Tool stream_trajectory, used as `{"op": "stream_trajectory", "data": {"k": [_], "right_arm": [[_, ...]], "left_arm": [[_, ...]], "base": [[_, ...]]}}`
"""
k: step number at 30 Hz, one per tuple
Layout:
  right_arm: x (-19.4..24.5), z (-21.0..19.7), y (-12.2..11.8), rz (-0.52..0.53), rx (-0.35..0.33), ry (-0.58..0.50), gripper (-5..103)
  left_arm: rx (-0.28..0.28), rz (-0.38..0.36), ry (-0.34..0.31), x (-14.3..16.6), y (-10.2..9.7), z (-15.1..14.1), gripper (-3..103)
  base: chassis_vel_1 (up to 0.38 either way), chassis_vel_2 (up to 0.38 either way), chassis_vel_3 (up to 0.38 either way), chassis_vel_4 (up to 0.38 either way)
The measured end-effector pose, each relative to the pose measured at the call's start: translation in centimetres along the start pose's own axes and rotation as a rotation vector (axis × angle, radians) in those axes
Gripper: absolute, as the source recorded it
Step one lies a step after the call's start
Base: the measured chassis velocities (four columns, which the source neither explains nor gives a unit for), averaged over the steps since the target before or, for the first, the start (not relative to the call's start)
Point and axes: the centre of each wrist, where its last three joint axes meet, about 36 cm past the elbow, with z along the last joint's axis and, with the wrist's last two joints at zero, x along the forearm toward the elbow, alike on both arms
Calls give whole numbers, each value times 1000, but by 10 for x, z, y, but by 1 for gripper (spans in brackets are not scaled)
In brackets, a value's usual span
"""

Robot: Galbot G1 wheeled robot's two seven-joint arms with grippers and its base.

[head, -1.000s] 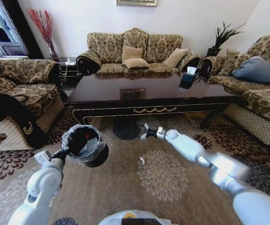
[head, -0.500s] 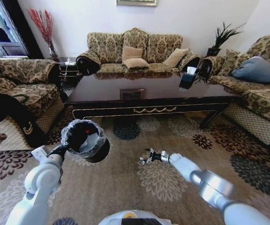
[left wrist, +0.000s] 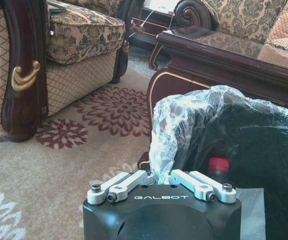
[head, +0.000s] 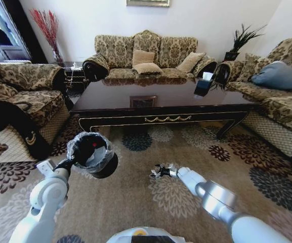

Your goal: Move to the front of the table and pick up the trash from the floor, then place it into the trash bin.

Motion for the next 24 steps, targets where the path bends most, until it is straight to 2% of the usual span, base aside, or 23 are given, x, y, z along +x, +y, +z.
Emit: {"op": "stream_trajectory", "data": {"k": [5, 9, 10, 18, 21, 24], "right_arm": [[1, 12, 9, 74, -52, 59, 100], [0, 17, 15, 96, -68, 68, 100], [-1, 18, 18, 102, -72, 68, 103], [-4, 19, 21, 103, -70, 59, 90], [-2, 19, 20, 99, -61, 52, 78], [-1, 20, 18, 88, -56, 45, 74]], "left_arm": [[0, 2, -1, -3, -1, -1, 4], [1, 3, 2, -3, -1, 1, 4], [1, 1, 2, -4, -1, 2, 4], [0, -2, 4, -4, -1, 4, 4], [-1, -4, 3, -4, -1, 5, 4], [-2, -7, 2, -3, 0, 6, 4]], "base": [[0, 0, 0, 0], [0, 0, 0, 0], [0, 0, 0, 0], [0, 0, 0, 0], [0, 0, 0, 0], [0, 0, 0, 0]]}}
